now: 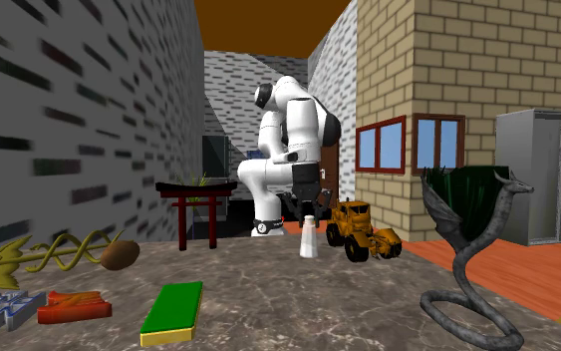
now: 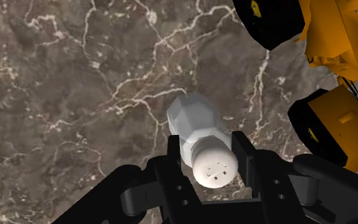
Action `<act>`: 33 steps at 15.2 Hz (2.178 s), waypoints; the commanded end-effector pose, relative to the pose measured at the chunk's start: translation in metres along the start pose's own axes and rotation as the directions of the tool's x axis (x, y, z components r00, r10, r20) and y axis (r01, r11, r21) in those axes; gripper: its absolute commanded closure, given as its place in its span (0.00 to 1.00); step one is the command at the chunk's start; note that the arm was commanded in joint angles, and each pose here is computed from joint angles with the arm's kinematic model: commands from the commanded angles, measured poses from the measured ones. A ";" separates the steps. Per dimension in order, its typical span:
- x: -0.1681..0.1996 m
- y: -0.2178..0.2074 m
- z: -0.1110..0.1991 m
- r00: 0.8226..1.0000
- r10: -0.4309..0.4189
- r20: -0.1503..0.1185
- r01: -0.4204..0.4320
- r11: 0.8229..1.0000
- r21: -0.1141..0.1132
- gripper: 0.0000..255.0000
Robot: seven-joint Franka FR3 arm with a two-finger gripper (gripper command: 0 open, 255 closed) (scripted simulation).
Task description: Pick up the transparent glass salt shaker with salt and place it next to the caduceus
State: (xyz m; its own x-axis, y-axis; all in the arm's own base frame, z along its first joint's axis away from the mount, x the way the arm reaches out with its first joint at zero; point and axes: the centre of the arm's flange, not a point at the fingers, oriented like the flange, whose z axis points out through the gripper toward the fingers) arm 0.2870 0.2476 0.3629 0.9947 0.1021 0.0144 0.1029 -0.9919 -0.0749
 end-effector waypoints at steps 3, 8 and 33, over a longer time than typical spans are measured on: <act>0.000 0.000 0.000 1.000 0.000 0.001 0.000 1.000 0.000 1.00; 0.000 0.000 -0.005 1.000 0.000 0.001 0.000 1.000 0.000 1.00; 0.002 -0.010 -0.136 1.000 0.000 0.001 0.000 1.000 0.000 1.00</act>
State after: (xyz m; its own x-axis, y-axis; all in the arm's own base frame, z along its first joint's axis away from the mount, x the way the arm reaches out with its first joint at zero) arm 0.2874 0.2476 0.4940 0.9947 0.1023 0.0138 0.1031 -0.9919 -0.0749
